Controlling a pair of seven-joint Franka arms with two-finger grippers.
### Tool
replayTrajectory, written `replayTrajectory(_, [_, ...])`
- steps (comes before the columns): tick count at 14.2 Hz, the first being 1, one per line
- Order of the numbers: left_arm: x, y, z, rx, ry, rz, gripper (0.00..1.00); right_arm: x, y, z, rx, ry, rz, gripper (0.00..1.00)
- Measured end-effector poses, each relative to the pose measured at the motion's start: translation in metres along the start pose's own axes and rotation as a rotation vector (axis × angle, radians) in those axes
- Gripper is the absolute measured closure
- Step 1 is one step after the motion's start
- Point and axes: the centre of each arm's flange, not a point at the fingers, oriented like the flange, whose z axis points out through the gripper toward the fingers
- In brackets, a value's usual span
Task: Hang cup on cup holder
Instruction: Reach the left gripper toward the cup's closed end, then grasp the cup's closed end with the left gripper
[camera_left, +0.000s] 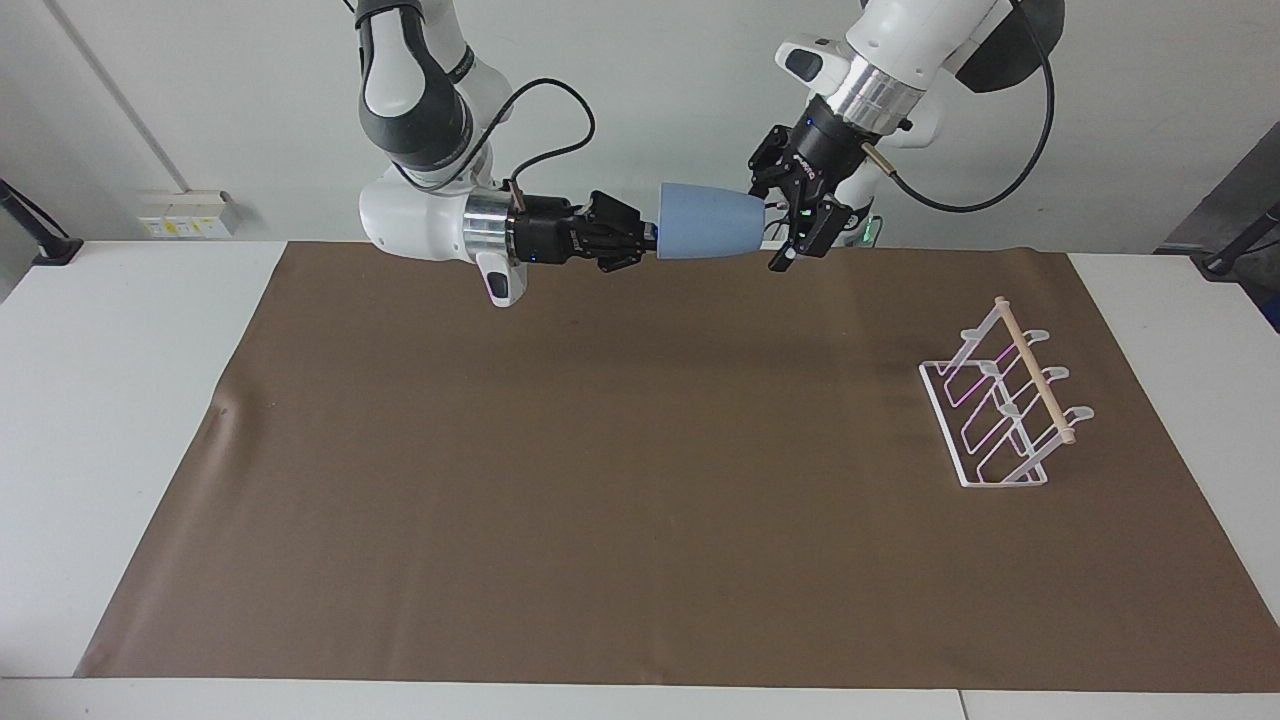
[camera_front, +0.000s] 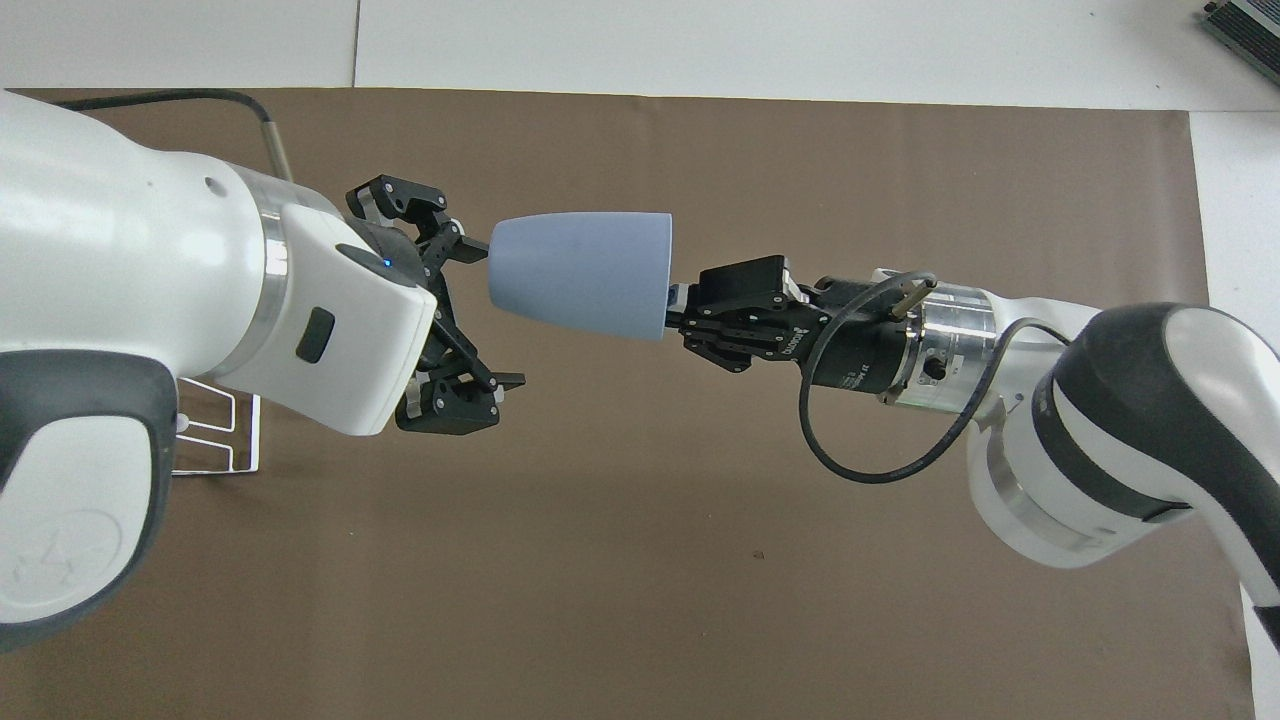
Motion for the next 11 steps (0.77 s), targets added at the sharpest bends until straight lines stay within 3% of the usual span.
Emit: replayTrajectory(11, [0.021,-0.008,-0.011,-0.019,0.023,0.001,0.00,0.000,0.001,-0.001,0.000,0.002,-0.001,0.95])
